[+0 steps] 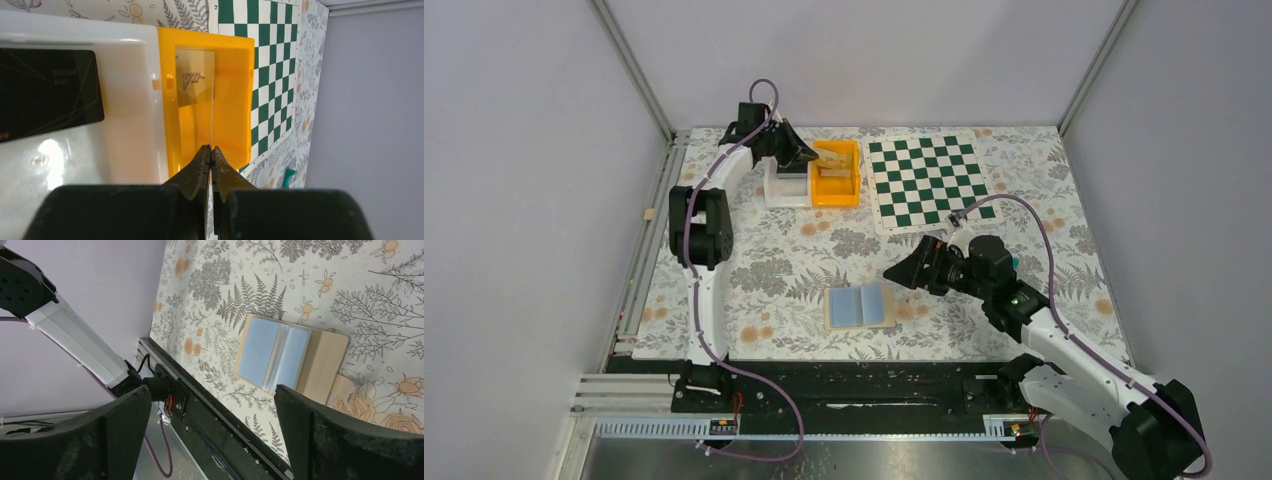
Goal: Take the credit cards out of the card holder
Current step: Place the credit card in the storage box.
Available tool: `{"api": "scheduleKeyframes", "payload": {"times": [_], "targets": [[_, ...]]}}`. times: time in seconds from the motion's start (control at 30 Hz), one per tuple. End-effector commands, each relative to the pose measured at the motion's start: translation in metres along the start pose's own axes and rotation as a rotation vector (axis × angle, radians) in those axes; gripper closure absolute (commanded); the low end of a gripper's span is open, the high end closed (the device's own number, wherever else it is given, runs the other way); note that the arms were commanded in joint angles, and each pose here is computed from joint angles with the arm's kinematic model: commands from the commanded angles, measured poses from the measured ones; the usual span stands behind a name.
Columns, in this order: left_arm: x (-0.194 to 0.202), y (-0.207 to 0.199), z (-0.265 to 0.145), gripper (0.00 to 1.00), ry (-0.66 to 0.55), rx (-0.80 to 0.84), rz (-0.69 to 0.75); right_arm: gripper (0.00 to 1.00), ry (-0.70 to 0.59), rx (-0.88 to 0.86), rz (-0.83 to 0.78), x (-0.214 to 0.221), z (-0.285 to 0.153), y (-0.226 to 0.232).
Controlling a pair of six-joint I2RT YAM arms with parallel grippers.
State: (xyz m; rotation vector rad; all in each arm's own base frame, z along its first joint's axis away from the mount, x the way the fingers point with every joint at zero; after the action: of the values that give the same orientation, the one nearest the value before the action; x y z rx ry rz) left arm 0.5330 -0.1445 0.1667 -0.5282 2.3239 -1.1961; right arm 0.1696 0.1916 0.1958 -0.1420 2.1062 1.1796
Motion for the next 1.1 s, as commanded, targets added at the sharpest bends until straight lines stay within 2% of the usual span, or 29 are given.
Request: {"api": "scheduleKeyframes", "payload": {"times": [0.0,0.63,0.8,1.07], "targets": [[-0.012,-0.025,0.011,1.0,0.007,0.155,0.036,0.01,-0.032,-0.025,-0.029,-0.017,0.006,0.01],[-0.02,-0.013,0.052,0.98,-0.063,0.171,0.054,0.01,-0.027,0.002,-0.025,-0.016,0.01,0.004],[-0.023,-0.018,0.052,0.88,-0.087,0.183,0.062,0.0,-0.022,-0.003,-0.026,-0.017,0.011,0.005],[-0.025,-0.032,0.046,0.77,-0.106,0.204,0.058,0.01,-0.042,-0.008,-0.024,-0.018,0.007,0.008]]}}
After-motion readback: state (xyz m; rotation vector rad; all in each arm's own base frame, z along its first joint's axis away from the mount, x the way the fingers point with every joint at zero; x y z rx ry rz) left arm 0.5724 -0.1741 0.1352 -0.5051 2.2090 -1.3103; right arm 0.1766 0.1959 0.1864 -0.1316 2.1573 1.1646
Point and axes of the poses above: each gripper's point midway between its finger pads, its own z axis out along the fingers, its own y axis along the line the jaws close on, x = y × z, the point moved 6 cm from there along -z, back along the fingers, and after that the axes turned 10 degrees about -z, right-handed, at the moved point
